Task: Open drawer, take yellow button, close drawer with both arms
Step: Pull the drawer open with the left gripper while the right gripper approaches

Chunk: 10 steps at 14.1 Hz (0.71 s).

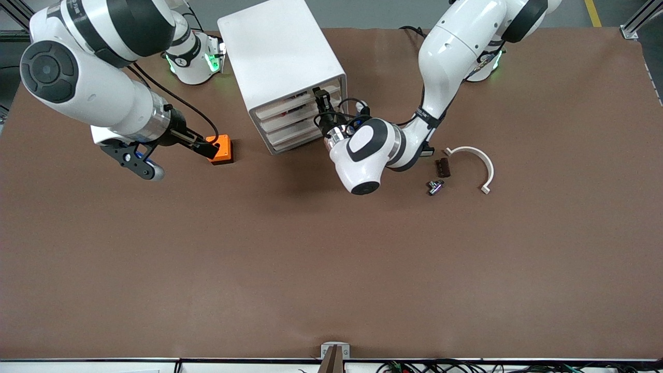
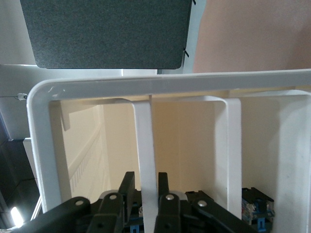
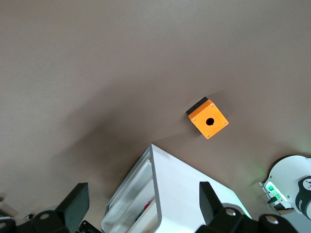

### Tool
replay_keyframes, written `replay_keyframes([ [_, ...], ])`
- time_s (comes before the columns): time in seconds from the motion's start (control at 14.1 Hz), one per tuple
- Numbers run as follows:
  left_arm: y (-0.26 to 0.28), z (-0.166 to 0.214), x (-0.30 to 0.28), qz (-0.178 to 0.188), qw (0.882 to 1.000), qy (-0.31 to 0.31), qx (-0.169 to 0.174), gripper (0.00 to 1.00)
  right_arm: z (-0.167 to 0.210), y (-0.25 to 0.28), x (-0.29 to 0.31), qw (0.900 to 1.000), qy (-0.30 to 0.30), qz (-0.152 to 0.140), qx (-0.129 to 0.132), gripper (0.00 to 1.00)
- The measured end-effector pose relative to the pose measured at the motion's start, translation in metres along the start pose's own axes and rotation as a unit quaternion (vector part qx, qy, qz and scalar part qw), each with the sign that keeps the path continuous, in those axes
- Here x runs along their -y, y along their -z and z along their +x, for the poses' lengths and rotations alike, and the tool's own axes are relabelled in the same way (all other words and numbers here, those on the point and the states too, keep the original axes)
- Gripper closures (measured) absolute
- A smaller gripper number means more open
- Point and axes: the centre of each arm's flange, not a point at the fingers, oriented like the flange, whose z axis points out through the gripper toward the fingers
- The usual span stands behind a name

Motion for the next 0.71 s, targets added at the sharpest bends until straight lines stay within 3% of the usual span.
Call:
replay_keyframes([
  [0.07,0.000,0.000,0.000,0.000,1.000,0.000,0.000,0.77,0.000,0.000,0.000,1.000,0.000,0.000,0.000,0.00],
  [0.14,0.001,0.001,-0.002,-0.001,1.000,0.002,0.001,0.86,0.000,0.000,0.000,1.000,0.000,0.000,0.000,0.00],
  [0.43,0.015,0.007,-0.007,0.000,1.000,0.000,0.012,0.85,-0.009,-0.001,0.008,1.000,-0.010,0.004,-0.004,0.00],
  [0.71,0.072,0.031,-0.020,-0.002,0.998,0.003,0.059,0.85,-0.048,-0.008,0.039,0.999,-0.043,0.010,-0.015,0.00],
])
